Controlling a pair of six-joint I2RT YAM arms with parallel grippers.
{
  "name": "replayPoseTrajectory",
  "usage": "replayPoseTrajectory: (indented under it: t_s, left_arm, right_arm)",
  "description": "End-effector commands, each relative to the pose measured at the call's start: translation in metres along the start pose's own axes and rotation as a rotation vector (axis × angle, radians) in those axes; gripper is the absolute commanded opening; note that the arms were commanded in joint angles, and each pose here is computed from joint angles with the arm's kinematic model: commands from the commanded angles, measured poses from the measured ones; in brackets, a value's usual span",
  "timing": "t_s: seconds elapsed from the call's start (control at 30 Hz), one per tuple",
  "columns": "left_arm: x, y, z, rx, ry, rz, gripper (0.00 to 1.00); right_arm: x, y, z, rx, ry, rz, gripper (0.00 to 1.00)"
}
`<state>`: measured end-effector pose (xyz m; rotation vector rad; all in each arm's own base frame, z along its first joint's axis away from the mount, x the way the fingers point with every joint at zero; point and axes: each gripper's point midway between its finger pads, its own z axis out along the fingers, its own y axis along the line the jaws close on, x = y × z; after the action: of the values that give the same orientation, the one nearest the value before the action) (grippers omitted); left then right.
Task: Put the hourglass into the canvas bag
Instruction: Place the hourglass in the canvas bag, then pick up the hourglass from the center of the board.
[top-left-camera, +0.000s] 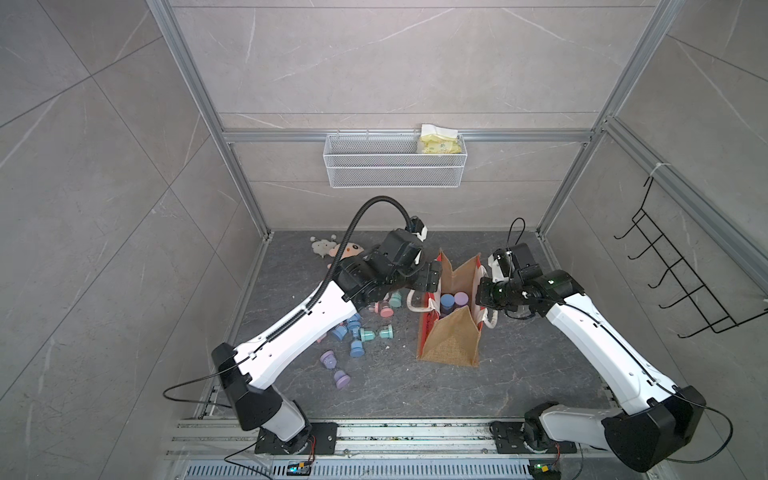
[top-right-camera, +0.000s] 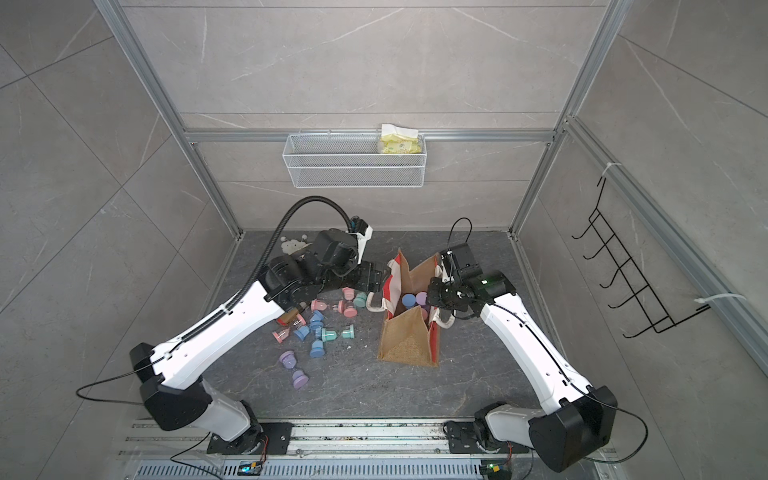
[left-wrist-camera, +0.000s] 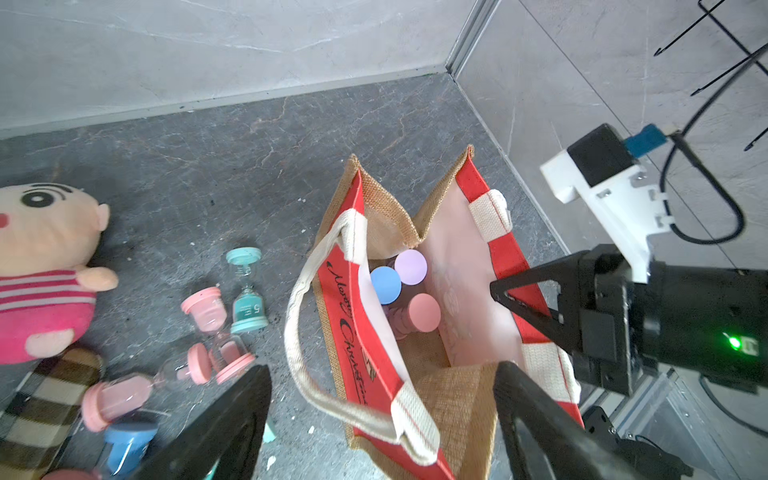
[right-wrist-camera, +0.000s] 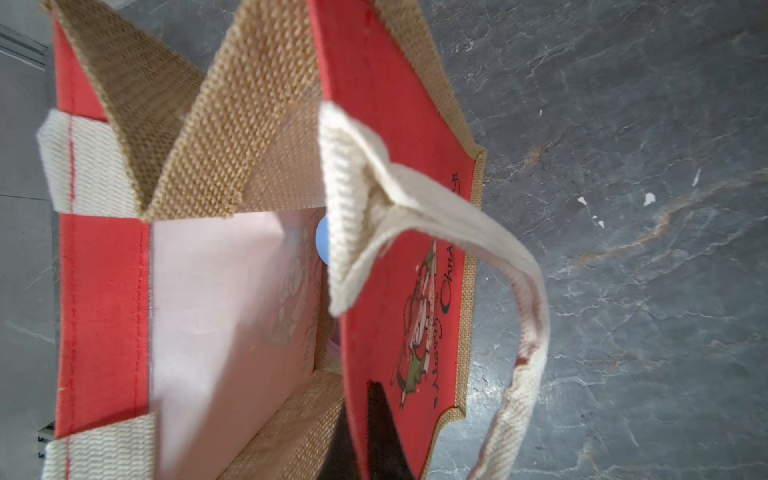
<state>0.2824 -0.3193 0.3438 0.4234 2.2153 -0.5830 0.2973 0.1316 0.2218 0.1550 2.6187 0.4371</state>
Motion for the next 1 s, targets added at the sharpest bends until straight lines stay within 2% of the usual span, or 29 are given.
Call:
replayPoseTrajectory:
  t_s: [0.0,0.13,0.27,0.4,0.5,0.63,0.97]
  left_arm:
    - [0.020,0.043,-0.025,-0.172,0.005,-0.060,0.87]
    - [0.069,0.087,-0.030,-0.318,0.065,-0.134,0.87]
    - [0.130,0.134,-0.029,-0.474,0.196,-0.236,0.85]
    - [0.175,0.162,-0.015,-0.519,0.290,-0.305,0.84]
    - [0.195,0.173,0.004,-0.474,0.332,-0.369,0.81]
    - [0.219,0.190,0.021,-0.517,0.402,-0.398,0.79]
    - [0.250,0.192,0.065,-0.481,0.484,-0.485,0.73]
  right_arm:
    - [-0.001,0.011,-0.010,-0.049,0.011,-0.033,0.00]
    - [0.002,0.011,-0.012,-0.054,0.026,-0.032,0.00]
    - [0.010,0.011,-0.012,-0.059,0.055,-0.038,0.00]
    - [0.015,0.006,-0.012,-0.049,0.056,-0.036,0.00]
    - [0.014,0.005,-0.014,-0.032,0.063,-0.047,0.00]
    - [0.012,-0.002,-0.018,0.010,0.054,-0.060,0.00]
    - [0.007,-0.005,-0.020,0.041,0.047,-0.076,0.00]
